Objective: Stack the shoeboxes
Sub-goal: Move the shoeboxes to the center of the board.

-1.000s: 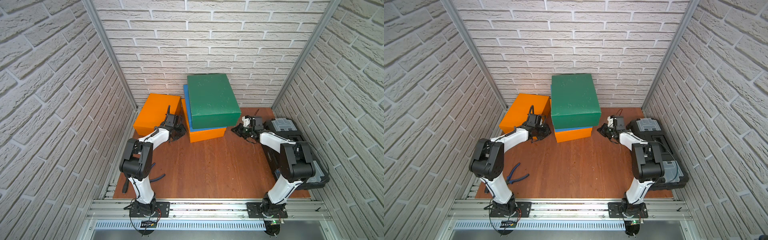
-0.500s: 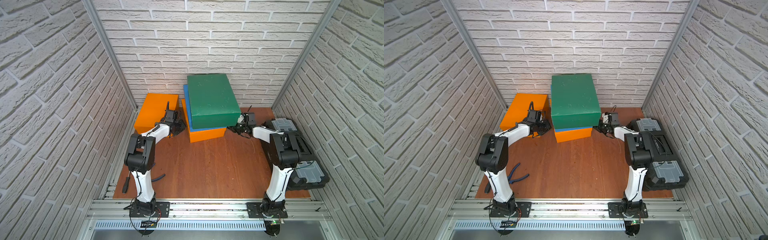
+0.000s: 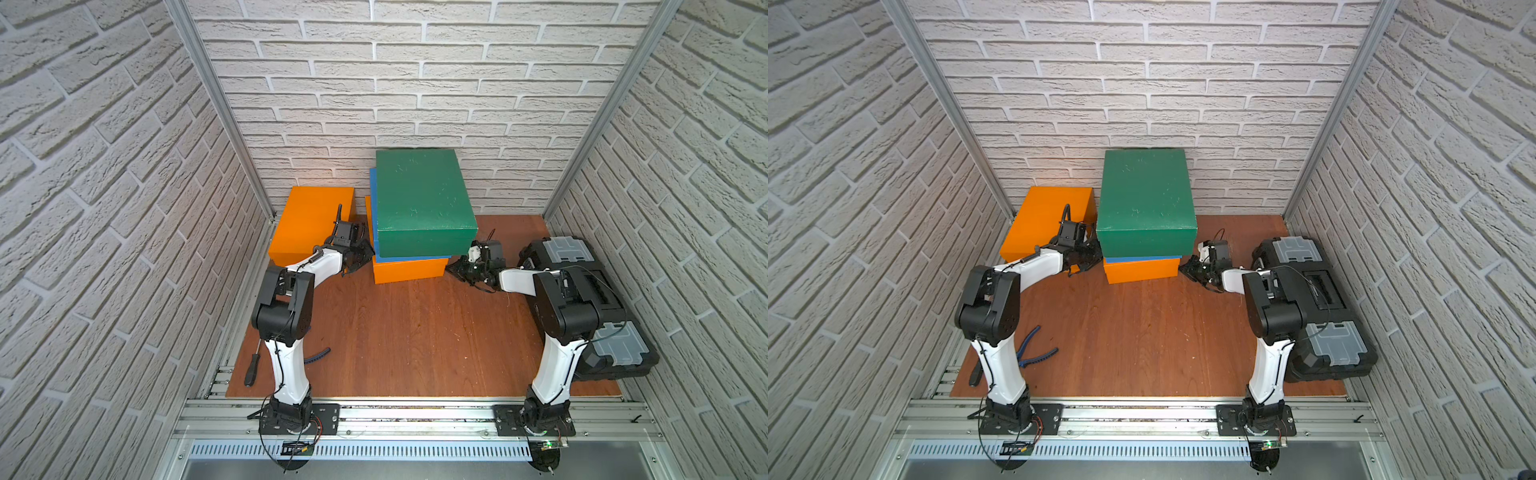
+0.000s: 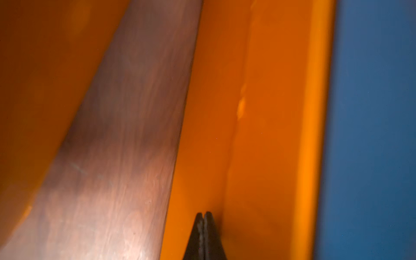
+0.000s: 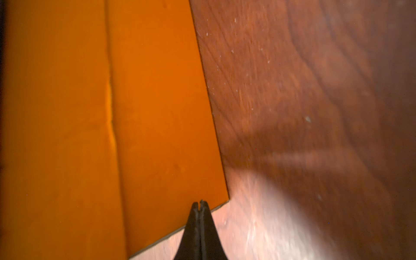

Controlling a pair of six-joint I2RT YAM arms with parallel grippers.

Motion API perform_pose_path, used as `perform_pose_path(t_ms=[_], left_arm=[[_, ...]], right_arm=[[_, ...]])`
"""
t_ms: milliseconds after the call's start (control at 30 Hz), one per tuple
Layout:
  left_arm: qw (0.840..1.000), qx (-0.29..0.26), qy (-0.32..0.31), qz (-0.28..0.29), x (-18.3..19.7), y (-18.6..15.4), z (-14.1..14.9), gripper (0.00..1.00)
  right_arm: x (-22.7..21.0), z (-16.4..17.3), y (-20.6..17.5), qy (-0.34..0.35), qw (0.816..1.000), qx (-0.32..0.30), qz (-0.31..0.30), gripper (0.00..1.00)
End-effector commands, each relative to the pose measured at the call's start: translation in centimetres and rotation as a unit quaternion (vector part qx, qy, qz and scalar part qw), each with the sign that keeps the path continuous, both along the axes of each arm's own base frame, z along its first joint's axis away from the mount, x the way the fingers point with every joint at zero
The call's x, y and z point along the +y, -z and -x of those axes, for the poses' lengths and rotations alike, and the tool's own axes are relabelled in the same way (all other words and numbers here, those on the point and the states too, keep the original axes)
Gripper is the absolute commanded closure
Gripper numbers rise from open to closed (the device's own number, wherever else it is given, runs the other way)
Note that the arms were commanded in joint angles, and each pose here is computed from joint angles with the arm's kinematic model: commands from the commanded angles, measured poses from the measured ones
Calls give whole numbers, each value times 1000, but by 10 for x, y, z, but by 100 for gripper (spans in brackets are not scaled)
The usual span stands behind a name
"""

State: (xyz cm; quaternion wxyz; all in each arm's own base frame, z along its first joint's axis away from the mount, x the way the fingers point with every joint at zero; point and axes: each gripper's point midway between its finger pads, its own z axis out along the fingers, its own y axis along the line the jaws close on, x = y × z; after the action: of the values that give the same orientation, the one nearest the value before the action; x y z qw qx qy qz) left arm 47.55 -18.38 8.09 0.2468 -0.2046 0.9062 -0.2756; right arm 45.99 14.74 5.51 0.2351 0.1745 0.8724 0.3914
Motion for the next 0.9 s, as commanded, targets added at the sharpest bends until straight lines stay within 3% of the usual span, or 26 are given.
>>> perform_pose_path(t_ms=[0,333,567,867], left_arm=[[999,15,38,29,-35,9,24,100],[999,10,40,7,-30,0,47,100],[1000,0,25,-1,-12,-13,35,100],[1000,11,26,11,-18,-5,10,100]], right_arm=[[20,3,-44,-28,998,-57,-27,95],[6,25,-40,-10,999,-49,-11,95],[-18,2,-43,12,999,-47,-5,95],[-5,-34,-51,-6,998,-59,-21,94]])
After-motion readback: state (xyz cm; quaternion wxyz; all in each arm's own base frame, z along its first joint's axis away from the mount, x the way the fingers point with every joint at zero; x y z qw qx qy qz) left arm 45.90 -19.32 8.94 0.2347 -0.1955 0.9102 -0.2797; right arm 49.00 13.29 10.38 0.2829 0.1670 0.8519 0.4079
